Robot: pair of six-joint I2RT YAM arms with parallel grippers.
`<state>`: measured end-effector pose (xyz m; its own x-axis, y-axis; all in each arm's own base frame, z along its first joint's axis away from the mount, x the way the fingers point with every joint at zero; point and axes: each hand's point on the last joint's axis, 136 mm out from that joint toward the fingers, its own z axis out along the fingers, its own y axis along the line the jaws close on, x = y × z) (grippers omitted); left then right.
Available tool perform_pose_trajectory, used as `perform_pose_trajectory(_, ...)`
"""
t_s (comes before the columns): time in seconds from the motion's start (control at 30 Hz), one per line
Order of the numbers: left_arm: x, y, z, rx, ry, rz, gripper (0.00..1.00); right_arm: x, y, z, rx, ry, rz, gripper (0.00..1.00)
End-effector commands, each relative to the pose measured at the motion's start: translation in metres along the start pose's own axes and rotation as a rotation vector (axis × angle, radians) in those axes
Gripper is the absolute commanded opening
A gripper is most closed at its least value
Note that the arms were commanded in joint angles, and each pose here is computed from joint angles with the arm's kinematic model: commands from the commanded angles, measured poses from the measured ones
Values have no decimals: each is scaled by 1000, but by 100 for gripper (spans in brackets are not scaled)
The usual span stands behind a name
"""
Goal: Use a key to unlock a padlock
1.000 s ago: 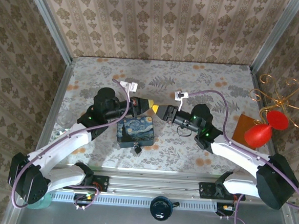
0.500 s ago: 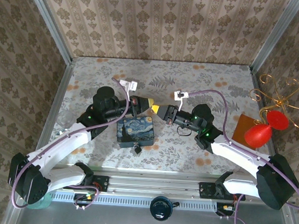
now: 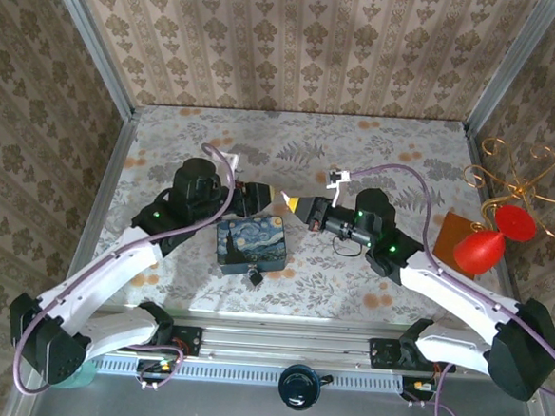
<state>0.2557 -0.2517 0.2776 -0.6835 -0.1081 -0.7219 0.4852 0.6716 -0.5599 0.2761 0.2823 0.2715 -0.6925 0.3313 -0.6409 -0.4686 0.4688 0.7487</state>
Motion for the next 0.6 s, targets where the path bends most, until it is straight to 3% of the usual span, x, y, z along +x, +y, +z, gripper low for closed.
perform_pose_trajectory(0.0,36,56,-29,-326,124,-17,50,9,-34,-13,217,39,-52,0)
perform_pose_trajectory(0.13,85,69,-45,-451,238,-21,51,14,-44,-24,287,61,-105,0)
perform_pose_trajectory(0.33,148,67,-60,-562,313,-10,53,15,-44,-34,288,41,-127,0)
perform_pose_trajectory(0.57,185,62,-37,-547,328,-67,54,21,-41,-27,257,66,-124,0)
